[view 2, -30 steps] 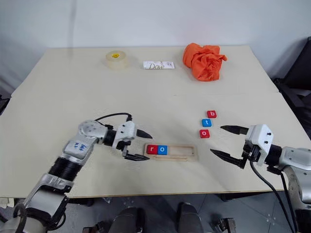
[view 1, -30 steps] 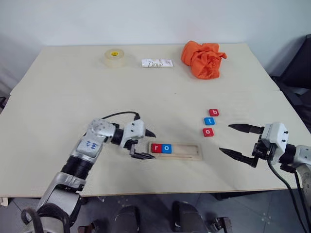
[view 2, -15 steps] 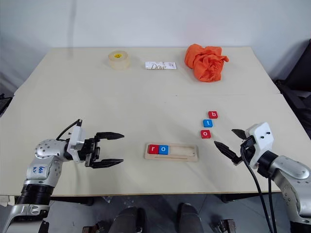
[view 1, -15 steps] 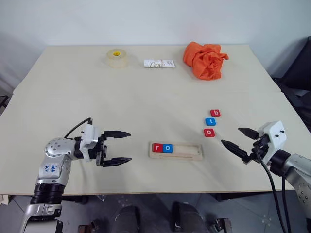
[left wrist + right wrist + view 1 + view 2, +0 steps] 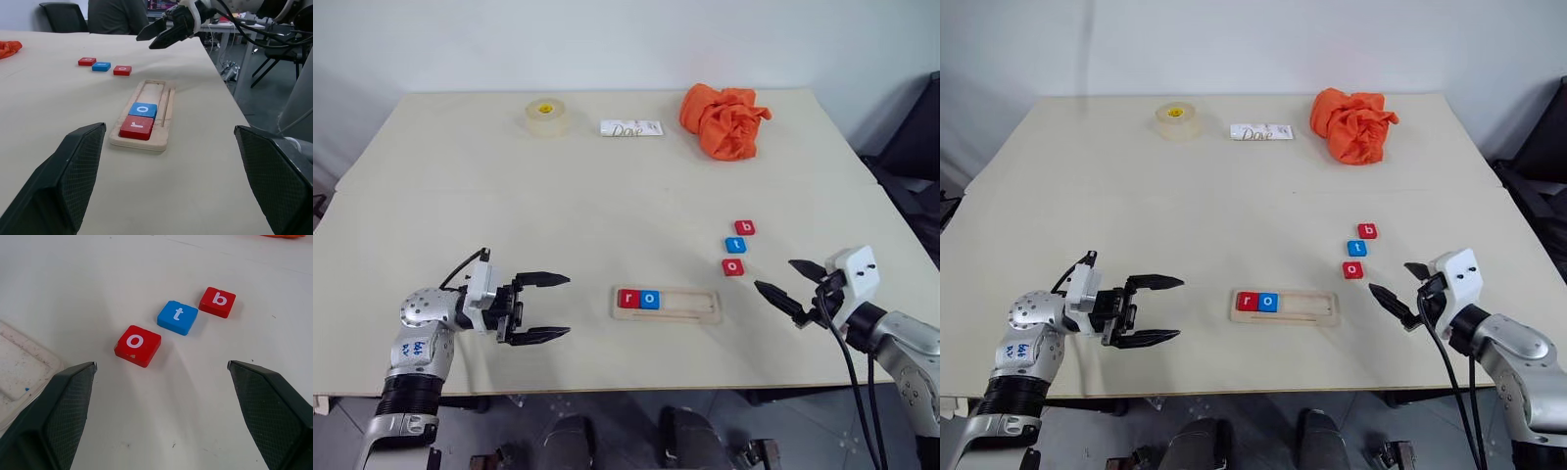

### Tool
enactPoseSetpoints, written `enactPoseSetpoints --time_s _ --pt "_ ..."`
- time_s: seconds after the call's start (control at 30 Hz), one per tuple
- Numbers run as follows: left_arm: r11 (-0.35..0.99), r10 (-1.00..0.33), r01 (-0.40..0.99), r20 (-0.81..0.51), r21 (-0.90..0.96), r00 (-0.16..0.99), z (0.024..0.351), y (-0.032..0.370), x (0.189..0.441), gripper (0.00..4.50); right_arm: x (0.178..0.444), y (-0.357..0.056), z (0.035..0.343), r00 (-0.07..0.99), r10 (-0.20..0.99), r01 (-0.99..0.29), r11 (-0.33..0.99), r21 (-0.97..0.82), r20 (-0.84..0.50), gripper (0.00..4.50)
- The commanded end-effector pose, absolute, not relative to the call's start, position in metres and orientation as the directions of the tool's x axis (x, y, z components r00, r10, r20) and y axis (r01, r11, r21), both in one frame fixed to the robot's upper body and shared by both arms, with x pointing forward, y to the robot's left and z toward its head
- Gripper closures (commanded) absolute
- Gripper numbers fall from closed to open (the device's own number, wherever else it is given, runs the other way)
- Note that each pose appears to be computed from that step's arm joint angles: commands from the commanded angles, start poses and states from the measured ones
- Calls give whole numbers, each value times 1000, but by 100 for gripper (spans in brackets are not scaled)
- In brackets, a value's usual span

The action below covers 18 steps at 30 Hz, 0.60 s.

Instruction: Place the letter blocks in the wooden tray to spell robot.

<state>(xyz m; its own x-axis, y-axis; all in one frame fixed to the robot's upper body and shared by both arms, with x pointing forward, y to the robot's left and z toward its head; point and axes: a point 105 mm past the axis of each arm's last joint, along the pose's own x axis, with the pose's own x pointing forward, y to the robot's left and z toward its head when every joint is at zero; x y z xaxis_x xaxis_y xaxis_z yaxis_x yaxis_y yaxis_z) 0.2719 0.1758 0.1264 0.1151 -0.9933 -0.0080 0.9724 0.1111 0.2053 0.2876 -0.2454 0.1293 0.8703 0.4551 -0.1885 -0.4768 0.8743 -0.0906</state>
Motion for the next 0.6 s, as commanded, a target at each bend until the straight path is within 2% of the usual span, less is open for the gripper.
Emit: enactPoseSetpoints --time_s 0.03,0.27,0.47,0.6 --pt "81 -997 962 4 261 83 139 175 267 4 295 -247 136 899 413 -428 898 -97 -145 0" --pt "153 -988 946 47 287 146 145 170 275 4 337 -241 155 942 327 -332 941 -68 -71 0" --pt "196 -980 947 23 255 197 147 168 282 4 381 -224 171 958 268 -277 957 -84 -97 0" --pt "220 -973 942 -8 255 229 144 170 285 4 397 -215 177 960 249 -260 962 -85 -128 0"
